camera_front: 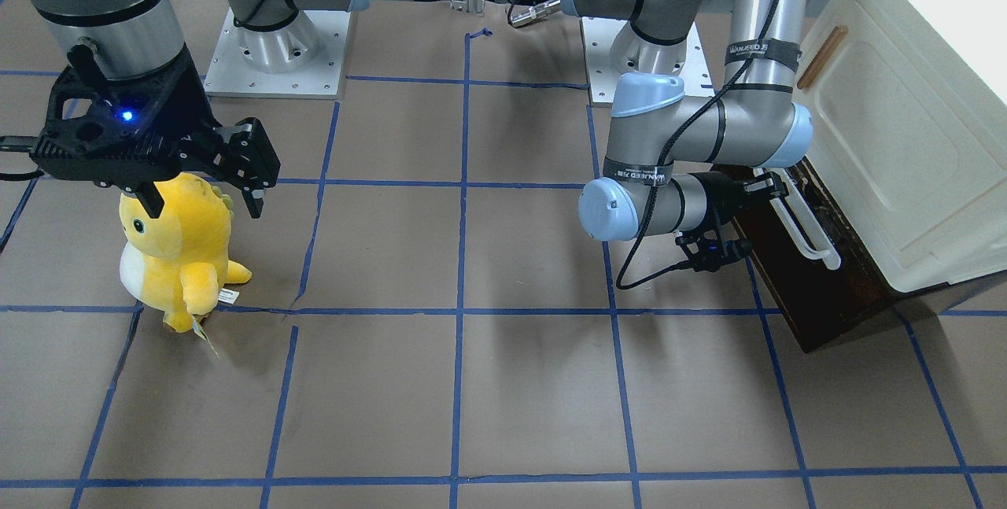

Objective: Pull drawer sideways
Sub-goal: 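Close the left gripper around the white bar handle, then pull the handle with the left gripper, sliding the drawer out of the cabinet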

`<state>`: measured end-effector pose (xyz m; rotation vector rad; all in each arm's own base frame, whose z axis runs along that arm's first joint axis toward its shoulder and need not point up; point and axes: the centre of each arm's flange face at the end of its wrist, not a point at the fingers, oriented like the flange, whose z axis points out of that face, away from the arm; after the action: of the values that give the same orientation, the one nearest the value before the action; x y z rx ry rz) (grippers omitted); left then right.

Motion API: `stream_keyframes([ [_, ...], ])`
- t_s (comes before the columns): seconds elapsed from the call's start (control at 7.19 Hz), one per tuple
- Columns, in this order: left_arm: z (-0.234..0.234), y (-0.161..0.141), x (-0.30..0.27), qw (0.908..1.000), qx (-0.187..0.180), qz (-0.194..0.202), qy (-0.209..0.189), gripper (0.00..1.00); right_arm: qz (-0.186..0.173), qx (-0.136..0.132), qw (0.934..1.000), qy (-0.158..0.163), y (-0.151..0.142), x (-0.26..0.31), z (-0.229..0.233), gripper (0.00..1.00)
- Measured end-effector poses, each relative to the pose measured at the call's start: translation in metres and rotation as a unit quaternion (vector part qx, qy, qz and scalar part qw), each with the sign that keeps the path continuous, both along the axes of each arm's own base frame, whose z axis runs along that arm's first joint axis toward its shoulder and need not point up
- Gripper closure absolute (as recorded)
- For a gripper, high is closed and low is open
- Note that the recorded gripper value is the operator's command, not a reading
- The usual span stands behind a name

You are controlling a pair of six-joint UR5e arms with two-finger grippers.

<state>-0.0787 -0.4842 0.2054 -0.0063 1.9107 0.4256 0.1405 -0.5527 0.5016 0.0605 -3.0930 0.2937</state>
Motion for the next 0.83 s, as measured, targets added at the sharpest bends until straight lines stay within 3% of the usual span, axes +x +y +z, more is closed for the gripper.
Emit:
stream_keyframes([
  [0.14,-0.0002,-0.0008,0.0001,1.0000,-0.001,-0.001,-0.002,0.79,0.000,0.000,1.0000,0.000,0.0000,0.0000,0.0000,0.00],
  [0.56,-0.0029,-0.0031,0.0000,1.0000,-0.001,-0.001,-0.003,0.92,0.000,0.000,1.0000,0.000,0.0000,0.0000,0.0000,0.00],
  [0.83,-0.0030,-0.0049,-0.0009,1.0000,-0.005,-0.001,-0.004,0.95,0.000,0.000,1.0000,0.000,0.0000,0.0000,0.0000,0.00],
])
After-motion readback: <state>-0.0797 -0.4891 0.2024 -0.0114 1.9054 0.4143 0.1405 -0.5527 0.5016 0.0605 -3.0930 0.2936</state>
